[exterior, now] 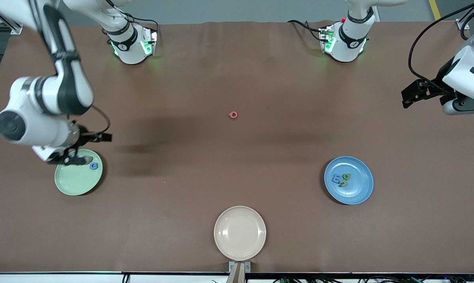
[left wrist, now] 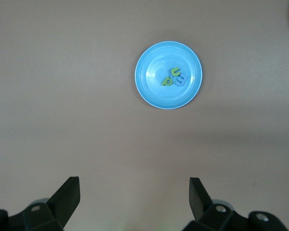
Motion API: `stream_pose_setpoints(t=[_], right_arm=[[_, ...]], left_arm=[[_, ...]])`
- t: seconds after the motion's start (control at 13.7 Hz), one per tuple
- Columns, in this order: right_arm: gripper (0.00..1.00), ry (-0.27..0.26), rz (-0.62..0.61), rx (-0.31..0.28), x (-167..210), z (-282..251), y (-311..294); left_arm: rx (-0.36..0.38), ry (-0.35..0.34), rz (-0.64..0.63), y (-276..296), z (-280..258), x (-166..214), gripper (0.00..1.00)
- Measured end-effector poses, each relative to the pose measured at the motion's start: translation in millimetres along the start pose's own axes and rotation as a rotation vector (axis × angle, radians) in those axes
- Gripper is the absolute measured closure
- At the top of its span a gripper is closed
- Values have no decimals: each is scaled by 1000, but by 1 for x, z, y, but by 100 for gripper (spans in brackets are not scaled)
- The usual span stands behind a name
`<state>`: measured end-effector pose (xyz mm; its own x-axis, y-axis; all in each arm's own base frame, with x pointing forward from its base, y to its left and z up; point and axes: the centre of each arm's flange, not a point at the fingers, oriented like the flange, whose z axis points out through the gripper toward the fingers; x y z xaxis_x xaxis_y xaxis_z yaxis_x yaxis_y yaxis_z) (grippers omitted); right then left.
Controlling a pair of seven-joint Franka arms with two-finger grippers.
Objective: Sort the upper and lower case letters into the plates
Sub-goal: 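Move the right gripper over the pink Q, then lower the right gripper and grasp the pink Q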
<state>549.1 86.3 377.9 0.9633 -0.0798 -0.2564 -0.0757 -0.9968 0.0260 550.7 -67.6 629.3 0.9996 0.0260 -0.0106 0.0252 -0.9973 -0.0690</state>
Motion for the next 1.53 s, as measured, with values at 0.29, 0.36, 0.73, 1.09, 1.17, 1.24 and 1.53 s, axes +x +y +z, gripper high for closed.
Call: stream_pose_setpoints(t=[0.29,0.36,0.73,1.09,1.17,1.24,1.53], right_arm=[[0,55,106,-23,-126,14,-197],[0,75,100,6,-152,22,-235],[0,126,103,115,-199,88,-291],[0,169,124,125,-212,148,-327],[0,173,130,140,-214,159,-333],[0,180,133,150,-215,170,-339],[0,189,169,149,-202,186,-350]], left_arm=[[0,0,-1,-1,1,0,0],[0,3,-1,-1,1,1,0],[-2,14,-2,-1,0,2,0],[-4,26,-2,0,-1,3,0],[-5,28,-2,0,-1,3,0],[-5,29,-2,0,-1,4,0],[-5,32,-2,-1,-2,4,0]])
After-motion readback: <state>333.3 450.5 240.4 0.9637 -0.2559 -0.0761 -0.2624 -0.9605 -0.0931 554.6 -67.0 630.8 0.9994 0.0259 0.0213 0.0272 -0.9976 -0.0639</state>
